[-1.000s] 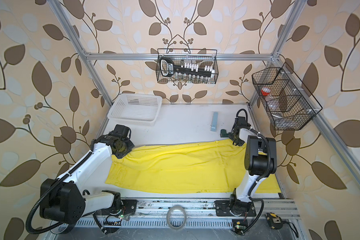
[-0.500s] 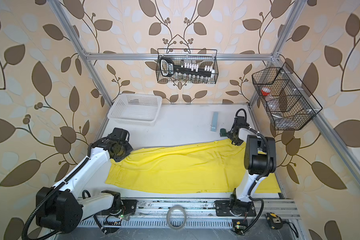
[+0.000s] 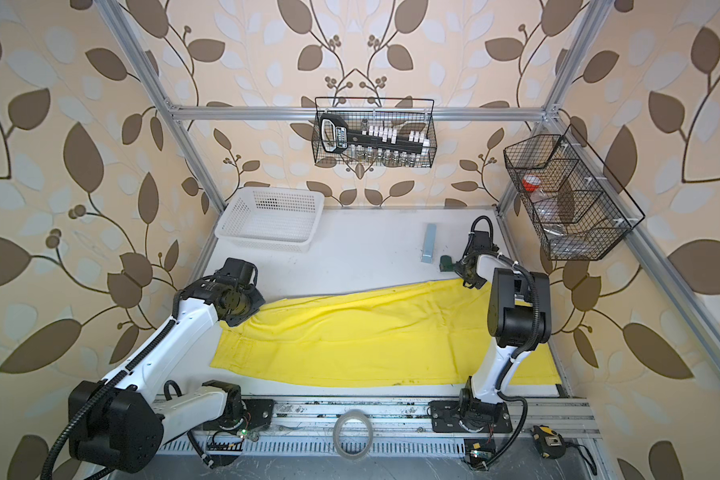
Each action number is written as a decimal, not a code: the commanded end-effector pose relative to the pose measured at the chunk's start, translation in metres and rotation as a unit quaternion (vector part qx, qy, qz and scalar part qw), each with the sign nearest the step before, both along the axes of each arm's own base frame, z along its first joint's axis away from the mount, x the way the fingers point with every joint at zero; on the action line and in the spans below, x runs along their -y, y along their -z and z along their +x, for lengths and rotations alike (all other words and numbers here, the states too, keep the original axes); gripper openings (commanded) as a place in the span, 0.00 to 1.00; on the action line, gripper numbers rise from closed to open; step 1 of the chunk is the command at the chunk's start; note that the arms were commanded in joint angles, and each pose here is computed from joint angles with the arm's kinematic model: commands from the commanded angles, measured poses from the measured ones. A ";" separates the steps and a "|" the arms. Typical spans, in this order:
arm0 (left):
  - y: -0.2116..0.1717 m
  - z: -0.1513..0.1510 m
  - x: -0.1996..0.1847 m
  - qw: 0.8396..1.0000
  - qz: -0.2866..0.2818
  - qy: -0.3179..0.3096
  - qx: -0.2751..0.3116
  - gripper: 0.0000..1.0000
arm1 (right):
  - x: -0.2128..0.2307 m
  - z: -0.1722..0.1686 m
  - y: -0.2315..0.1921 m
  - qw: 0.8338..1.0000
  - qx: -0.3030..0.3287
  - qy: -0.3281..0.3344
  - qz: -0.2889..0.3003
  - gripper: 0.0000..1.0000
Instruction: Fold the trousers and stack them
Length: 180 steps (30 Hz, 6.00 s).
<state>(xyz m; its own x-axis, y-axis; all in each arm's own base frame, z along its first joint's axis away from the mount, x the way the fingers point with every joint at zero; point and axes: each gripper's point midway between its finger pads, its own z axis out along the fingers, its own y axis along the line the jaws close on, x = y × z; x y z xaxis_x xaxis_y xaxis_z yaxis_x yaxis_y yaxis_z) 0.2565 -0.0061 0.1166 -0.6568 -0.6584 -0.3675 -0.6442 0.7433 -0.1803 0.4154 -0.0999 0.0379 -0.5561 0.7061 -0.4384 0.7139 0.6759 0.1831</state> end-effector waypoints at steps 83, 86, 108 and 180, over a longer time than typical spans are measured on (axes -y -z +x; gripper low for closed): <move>-0.051 0.062 -0.026 0.998 0.057 0.005 0.031 0.00 | 0.059 -0.177 -0.146 0.935 0.232 0.267 -0.013 0.00; -0.069 0.093 -0.022 0.997 0.055 0.016 0.055 0.00 | 0.059 -0.153 -0.166 0.933 0.249 0.259 -0.027 0.00; -0.096 0.196 -0.011 0.989 0.046 0.053 0.130 0.00 | 0.088 -0.073 -0.240 0.880 0.433 0.197 0.000 0.00; -0.103 0.139 0.017 0.978 0.012 0.079 0.193 0.00 | 0.038 -0.153 -0.154 0.909 0.363 0.203 0.042 0.00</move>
<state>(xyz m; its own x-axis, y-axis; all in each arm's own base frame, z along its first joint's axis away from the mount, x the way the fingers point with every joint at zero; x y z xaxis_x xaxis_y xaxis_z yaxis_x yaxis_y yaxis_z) 0.3710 -0.0244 0.1863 -0.6218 -0.5756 -0.5312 -0.4690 0.8168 -0.3361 0.2517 -0.1265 0.1679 0.0864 0.8626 -0.4984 0.6301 0.3402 0.6981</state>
